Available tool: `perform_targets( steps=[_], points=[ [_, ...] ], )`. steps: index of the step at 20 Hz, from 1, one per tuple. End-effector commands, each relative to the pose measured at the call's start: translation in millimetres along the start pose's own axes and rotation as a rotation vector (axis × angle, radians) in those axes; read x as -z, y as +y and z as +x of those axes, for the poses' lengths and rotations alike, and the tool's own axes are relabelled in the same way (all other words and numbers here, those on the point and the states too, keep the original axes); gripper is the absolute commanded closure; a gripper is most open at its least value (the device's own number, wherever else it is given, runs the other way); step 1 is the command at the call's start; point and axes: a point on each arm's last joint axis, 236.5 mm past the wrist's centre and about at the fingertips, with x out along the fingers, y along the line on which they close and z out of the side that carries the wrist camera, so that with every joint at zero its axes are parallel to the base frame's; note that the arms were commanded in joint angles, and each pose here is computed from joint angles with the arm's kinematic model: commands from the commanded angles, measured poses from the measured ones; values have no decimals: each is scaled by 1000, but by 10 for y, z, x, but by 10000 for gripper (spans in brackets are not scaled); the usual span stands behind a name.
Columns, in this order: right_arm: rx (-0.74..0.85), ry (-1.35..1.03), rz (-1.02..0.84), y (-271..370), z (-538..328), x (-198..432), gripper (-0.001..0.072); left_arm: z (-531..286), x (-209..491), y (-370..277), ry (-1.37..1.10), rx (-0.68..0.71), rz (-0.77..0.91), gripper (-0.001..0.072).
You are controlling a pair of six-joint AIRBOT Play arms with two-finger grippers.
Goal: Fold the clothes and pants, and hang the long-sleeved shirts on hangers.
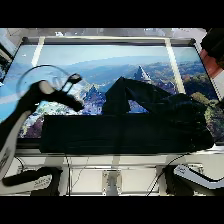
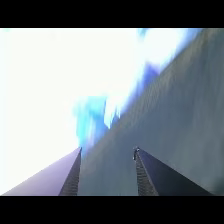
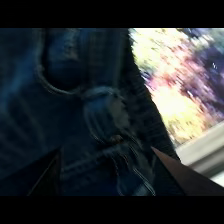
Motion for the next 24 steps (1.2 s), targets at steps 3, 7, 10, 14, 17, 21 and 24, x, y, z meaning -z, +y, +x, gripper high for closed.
perform_targets(
  steps=[3, 7, 10, 14, 17, 21, 24],
  points=[
    [-75, -88, -137, 607, 60, -234, 108, 970, -899, -204, -136, 82, -159, 321],
    [-81, -89, -151, 670, 77, -239, 109, 1086, -1184, -277, -204, 162, -193, 322],
    [-82, -89, -150, 673, 76, -239, 109, 1145, -1054, -375, -149, 204, -186, 322],
    [-82, -89, -150, 673, 76, -238, 109, 1195, -717, -654, -8, 320, -156, 354],
    [-87, -89, -148, 686, 76, -237, 109, 1199, -516, -802, 75, 387, -149, 556],
    [-93, -86, -146, 698, 75, -229, 111, 1149, -344, -685, 156, 348, -163, 680],
    [-94, -71, -147, 698, 77, -194, 111, 726, -744, -298, 39, 245, -194, 681]
  ],
)
